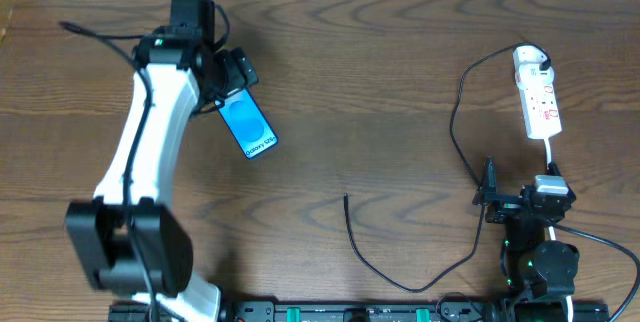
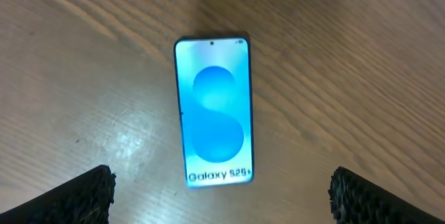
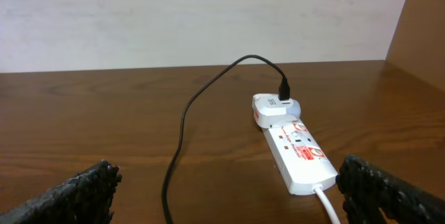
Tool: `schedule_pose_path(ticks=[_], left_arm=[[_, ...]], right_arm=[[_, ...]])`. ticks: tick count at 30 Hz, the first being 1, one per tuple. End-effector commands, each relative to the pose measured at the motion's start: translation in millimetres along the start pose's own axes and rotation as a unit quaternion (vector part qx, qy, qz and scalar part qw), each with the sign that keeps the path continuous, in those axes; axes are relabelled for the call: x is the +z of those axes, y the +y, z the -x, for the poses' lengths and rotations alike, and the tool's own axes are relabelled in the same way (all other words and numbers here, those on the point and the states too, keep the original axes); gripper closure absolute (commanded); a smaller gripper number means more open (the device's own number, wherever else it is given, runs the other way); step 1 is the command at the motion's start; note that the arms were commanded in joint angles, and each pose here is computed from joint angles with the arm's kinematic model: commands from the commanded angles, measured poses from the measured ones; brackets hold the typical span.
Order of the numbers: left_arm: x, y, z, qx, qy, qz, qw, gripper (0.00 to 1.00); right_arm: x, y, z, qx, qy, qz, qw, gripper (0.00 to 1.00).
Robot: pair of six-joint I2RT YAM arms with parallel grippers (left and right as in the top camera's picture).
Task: Plug charger to phone and switch on socket
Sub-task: 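Lower the left gripper down onto the phone, aligning with its length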
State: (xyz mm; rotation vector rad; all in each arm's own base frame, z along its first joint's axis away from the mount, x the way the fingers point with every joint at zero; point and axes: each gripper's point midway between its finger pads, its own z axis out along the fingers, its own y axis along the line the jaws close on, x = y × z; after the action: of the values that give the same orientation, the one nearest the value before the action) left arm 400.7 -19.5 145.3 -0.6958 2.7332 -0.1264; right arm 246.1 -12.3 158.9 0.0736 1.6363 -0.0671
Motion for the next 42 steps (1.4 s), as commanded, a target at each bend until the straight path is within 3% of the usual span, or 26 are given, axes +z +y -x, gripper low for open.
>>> schedule_pose_path(ticks=[1,21,42], left_arm=[[21,2,1,-0.005,0.019,0.019,1.000,0.02],[49,-2,2,-0.007,0.031,0.018,0.999,0.01],[80,18,-31,-0.017,0.063,0.047,0.997,0.01]], right_arm=[[-1,2,1,-0.008,-0.002,0.005,1.000,0.01],[-1,2,1,-0.008,-0.002,0.005,1.000,0.01],[-1,2,1,-0.008,-0.002,0.005,1.000,0.01]])
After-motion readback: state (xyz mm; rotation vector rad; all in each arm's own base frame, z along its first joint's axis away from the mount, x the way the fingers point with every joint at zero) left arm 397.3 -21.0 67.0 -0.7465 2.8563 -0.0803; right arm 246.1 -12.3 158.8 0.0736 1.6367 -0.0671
